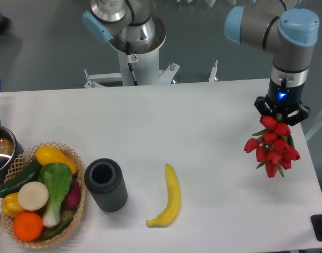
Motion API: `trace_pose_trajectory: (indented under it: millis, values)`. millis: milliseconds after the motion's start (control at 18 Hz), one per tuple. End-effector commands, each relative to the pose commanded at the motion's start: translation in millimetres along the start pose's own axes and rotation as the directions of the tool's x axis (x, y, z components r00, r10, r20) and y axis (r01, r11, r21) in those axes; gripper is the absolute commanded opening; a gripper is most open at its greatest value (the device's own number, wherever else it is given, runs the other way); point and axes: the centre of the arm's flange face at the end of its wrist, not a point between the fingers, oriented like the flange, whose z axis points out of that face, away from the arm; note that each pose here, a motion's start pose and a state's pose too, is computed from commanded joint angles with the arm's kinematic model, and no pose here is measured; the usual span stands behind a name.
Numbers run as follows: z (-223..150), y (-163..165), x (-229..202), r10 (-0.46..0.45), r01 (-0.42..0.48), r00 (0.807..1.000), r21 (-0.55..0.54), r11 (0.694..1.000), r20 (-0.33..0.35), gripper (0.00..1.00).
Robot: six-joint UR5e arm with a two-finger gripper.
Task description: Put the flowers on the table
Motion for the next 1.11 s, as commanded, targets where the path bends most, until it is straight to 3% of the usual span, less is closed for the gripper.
trace_pose_trajectory:
  millis: [333,722,833,1111]
  values:
    - [9.9,-0.8,2.0,0.001,-0.001,1.0,-0.01,1.0,-0.018,0.1]
    - [69.0,-25.4,31.0,0.046,-0.057,0.994,-0.107,0.993,-0.099,0.1]
    - [78.5,-35.7,37.5,0.014,-0.027,0.994,-0.121,0.992,-0.105,0.12]
    - [96.2,-49.8,49.2,0.015,-0.032,0.992,-0.135,0.99,-0.124,0.37]
